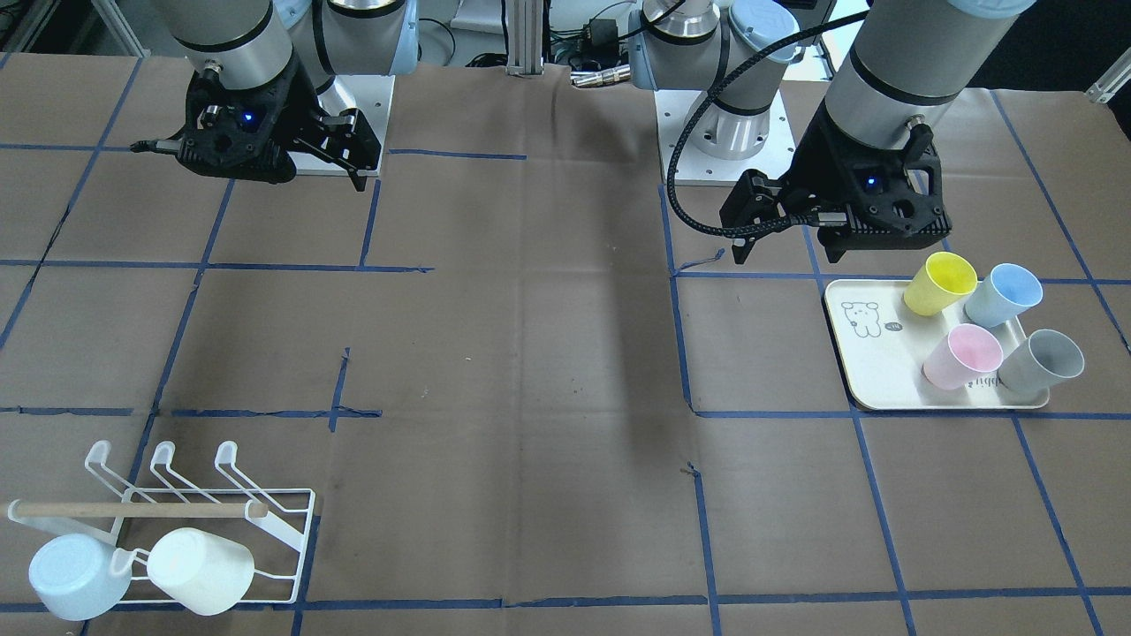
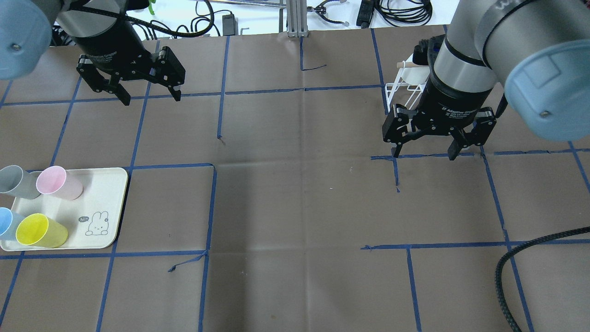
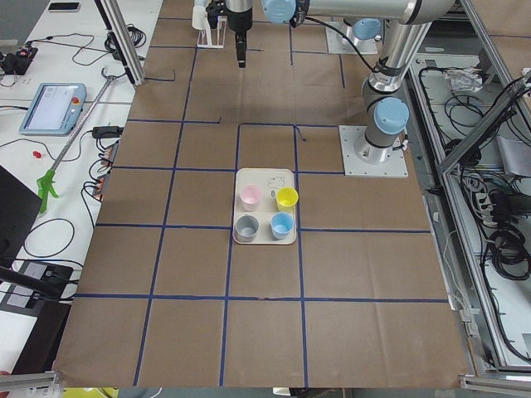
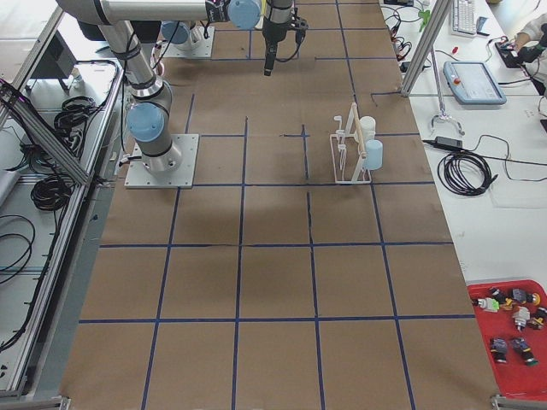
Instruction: Transfer IKEA cup to right arm and place on rack
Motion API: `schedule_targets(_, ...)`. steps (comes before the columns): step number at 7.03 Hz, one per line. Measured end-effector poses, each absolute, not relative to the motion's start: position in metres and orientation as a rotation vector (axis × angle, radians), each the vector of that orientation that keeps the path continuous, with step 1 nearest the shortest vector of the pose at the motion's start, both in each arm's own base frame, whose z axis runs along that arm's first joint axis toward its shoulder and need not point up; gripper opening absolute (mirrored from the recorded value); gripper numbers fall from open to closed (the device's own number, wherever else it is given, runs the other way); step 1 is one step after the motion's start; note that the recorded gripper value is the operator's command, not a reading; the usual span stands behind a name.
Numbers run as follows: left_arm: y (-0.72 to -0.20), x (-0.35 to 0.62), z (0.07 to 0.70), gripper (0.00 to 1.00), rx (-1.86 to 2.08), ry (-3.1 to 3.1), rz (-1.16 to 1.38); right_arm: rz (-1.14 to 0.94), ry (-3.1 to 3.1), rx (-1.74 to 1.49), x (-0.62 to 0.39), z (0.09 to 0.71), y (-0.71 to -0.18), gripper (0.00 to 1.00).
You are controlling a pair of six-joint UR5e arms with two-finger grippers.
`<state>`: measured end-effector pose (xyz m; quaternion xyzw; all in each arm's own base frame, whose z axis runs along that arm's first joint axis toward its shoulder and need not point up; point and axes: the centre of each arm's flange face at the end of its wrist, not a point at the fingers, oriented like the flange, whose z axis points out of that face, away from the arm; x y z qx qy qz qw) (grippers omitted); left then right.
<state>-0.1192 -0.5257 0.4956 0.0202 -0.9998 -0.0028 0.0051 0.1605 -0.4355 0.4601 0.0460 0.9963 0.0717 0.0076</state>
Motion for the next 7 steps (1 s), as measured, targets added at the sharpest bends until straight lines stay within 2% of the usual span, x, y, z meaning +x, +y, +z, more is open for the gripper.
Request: schedule_targets(7,-0.526,-0.1192,0.4959,1.0,0.063,-3.131,-0.004,0.223,3.139,0.144,0.1571,0.4604,-0.4364,1.0)
